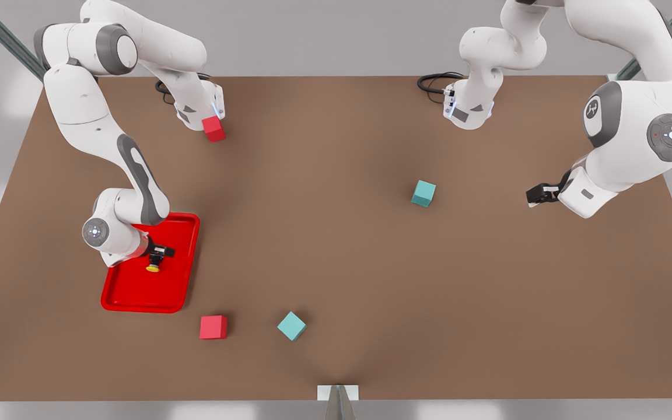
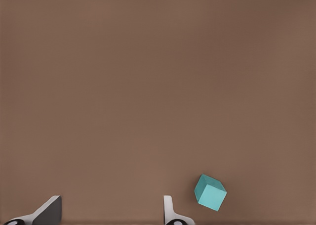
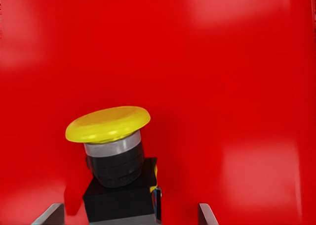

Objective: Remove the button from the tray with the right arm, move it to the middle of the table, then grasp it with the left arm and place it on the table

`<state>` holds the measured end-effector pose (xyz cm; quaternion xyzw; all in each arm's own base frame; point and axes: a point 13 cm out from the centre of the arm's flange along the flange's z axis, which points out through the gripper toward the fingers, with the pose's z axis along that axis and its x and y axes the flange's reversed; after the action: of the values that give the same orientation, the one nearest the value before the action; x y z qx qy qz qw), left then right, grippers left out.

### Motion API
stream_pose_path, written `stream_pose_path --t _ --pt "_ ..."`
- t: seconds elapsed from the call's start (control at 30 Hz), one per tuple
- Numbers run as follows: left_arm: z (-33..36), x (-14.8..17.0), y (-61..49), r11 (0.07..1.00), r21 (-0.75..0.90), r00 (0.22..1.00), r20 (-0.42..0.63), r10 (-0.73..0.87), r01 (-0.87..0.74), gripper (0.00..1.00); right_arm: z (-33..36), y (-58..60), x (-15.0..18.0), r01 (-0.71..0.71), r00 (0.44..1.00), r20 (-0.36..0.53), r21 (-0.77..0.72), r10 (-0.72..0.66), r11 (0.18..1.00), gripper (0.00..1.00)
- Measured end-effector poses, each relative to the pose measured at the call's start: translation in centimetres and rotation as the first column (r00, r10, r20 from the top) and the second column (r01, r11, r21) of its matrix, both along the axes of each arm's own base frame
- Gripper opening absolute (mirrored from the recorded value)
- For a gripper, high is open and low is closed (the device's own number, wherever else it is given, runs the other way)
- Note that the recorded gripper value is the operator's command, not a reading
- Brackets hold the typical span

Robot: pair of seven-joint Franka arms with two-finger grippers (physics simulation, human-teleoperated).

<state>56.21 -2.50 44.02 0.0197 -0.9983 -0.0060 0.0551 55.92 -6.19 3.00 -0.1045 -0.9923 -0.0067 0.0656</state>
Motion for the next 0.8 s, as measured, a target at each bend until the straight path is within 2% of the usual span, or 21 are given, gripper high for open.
stream_pose_path --t 0.17,0.23,0.5,0.53,0.6,0.8 --pt "0.00 0.03 0.17 1.000 0.000 1.000 0.001 0.004 -0.004 1.00 0.07 -0.11 0.12 0.000 1.000 0.005 0.000 0.000 1.000 1.00" --pt "0.00 0.04 0.19 1.000 0.000 1.000 0.001 0.005 -0.005 1.00 0.12 -0.12 0.19 0.000 1.000 0.006 0.000 0.000 1.000 0.90" --pt "0.00 0.04 0.08 1.000 0.000 1.000 0.001 0.004 -0.004 1.00 0.26 0.00 0.38 -0.004 1.000 0.011 0.000 0.004 1.000 0.90" --pt "0.00 0.04 0.08 1.000 0.000 1.000 0.001 0.004 -0.004 1.00 0.31 -0.01 0.41 -0.004 1.000 0.011 -0.001 0.004 1.000 0.89" --pt "0.00 0.05 0.09 1.000 0.000 1.000 0.002 0.004 -0.004 1.00 0.36 -0.02 0.47 -0.005 1.000 0.013 0.000 0.005 1.000 0.75" --pt "0.00 0.05 0.10 1.000 0.000 1.000 0.002 0.005 -0.005 1.00 0.63 0.04 0.59 -0.014 1.000 0.015 0.000 0.014 1.000 0.69"
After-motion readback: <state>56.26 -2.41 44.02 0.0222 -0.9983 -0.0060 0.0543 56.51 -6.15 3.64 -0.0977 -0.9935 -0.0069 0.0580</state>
